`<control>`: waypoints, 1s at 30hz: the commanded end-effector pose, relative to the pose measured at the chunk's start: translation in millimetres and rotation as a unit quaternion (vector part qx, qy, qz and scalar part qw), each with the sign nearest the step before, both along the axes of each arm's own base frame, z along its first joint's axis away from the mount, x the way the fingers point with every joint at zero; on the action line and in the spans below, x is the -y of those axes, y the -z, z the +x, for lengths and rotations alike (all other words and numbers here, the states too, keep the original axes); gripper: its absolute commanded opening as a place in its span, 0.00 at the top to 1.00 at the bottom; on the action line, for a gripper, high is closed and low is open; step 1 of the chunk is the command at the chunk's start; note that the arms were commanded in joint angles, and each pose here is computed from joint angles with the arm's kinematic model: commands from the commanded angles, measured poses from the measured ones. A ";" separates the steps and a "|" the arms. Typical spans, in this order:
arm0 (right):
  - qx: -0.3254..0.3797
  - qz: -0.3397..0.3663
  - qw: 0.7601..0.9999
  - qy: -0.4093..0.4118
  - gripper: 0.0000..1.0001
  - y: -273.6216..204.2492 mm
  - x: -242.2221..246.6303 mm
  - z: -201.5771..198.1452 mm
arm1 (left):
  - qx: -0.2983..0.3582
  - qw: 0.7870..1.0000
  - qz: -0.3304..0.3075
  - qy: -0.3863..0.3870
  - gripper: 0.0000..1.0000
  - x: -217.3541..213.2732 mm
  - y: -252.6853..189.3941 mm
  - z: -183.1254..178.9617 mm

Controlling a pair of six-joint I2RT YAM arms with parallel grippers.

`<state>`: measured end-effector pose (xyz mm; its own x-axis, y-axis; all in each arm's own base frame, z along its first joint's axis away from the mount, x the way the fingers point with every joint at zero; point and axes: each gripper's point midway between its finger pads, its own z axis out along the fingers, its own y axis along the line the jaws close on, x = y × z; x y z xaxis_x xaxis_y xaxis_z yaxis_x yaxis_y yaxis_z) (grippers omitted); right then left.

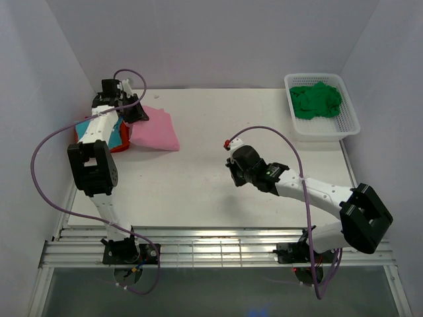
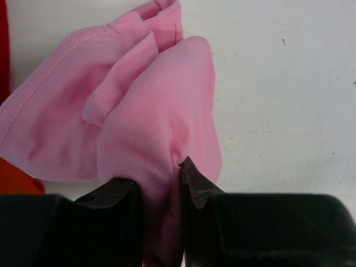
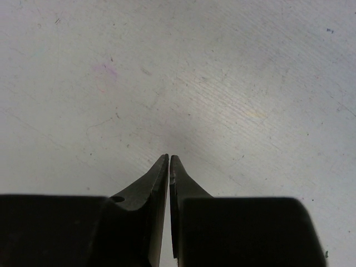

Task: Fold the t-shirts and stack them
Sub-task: Neatly place the folded tshirt to the corner

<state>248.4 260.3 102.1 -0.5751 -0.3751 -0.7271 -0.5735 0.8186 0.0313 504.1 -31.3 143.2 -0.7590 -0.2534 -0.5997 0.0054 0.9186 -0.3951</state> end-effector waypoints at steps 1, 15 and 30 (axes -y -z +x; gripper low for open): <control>0.009 0.018 1.000 -0.020 0.90 -2.1 -11.3 2.0 | 0.018 1.000 0.004 0.015 1.00 -9.8 -29.6 0.3; -0.007 0.017 0.999 -0.031 0.91 12.0 -15.2 -2.1 | 0.034 0.999 0.021 0.008 1.00 -45.4 -60.4 28.2; -0.020 0.016 0.999 -0.040 0.91 19.7 -17.6 -6.1 | 0.066 0.997 0.029 -0.024 1.00 -78.9 -99.7 24.5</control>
